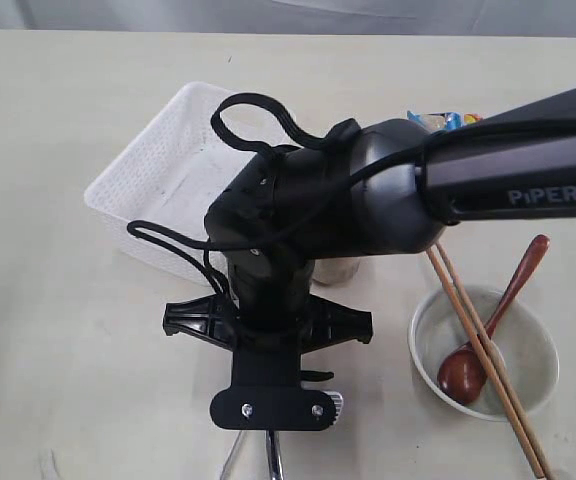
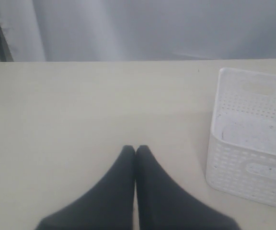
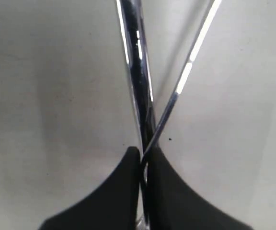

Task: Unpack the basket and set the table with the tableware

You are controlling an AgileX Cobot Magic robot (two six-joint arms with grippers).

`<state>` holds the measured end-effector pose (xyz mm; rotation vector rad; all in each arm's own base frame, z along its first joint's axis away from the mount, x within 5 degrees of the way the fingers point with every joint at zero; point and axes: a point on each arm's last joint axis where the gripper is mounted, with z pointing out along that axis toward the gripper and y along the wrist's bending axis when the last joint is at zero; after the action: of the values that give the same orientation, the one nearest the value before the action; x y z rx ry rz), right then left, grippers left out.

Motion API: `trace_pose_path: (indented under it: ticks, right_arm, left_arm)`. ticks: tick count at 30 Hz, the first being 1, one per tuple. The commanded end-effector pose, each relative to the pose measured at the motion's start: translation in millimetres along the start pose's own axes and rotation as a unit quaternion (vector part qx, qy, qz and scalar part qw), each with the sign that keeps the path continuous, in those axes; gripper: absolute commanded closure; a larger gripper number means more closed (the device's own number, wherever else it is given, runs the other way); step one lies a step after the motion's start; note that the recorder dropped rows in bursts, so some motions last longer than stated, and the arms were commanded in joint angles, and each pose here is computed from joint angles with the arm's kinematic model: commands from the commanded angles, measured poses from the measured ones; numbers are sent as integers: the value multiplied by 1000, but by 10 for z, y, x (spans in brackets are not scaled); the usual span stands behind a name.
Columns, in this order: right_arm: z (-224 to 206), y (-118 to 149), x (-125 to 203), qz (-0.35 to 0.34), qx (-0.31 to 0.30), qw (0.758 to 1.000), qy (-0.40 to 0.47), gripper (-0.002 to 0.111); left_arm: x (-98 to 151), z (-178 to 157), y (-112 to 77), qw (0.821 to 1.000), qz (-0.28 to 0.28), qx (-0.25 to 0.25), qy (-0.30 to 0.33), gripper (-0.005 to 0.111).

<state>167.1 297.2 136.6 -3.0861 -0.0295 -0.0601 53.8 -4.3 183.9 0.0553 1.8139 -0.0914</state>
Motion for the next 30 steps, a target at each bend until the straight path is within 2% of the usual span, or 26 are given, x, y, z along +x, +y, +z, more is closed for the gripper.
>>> trace_pose_path:
  ticks: [1,7,10,12,15,18,19,25,27,30]
  right_arm:
    - [2,5,-3,-1,-3,1000,0,108]
    - [2,3,-11,-1,-1,1000,-5,108]
    - [2,3,-11,-1,-1,1000,-5,99]
    - [2,3,-11,-1,-1,1000,-5,84]
    - [2,3,-11,2,-1,1000,-5,49]
    - [2,1,-10,9,-1,1000,-4,8]
    - [2,1,-10,8,-1,1000,-4,4]
    - [2,9,-15,12,-5,1000,-7,4]
    - [-28,3,-28,51,1,999,-12,4]
    - [-267,-39,-86,124,53,990,-33,4]
  left_arm:
    - [0,0,-3,1000,3,3,-3,107]
    - [0,0,-3,1000,3,3,-3,107]
    - [0,0,-3,1000,3,3,-3,107]
    - [0,0,-3,1000,3,3,-3,107]
    - [0,0,-3,1000,3,3,-3,107]
    - [0,0,-3,1000,3,3,-3,107]
    - [0,0,-3,1000,3,3,-3,107]
    - [0,0,-3,1000,3,3,-3,107]
    - [0,0,-3,1000,3,3,-3,107]
    - [0,0,-3,1000,3,3,-3,107]
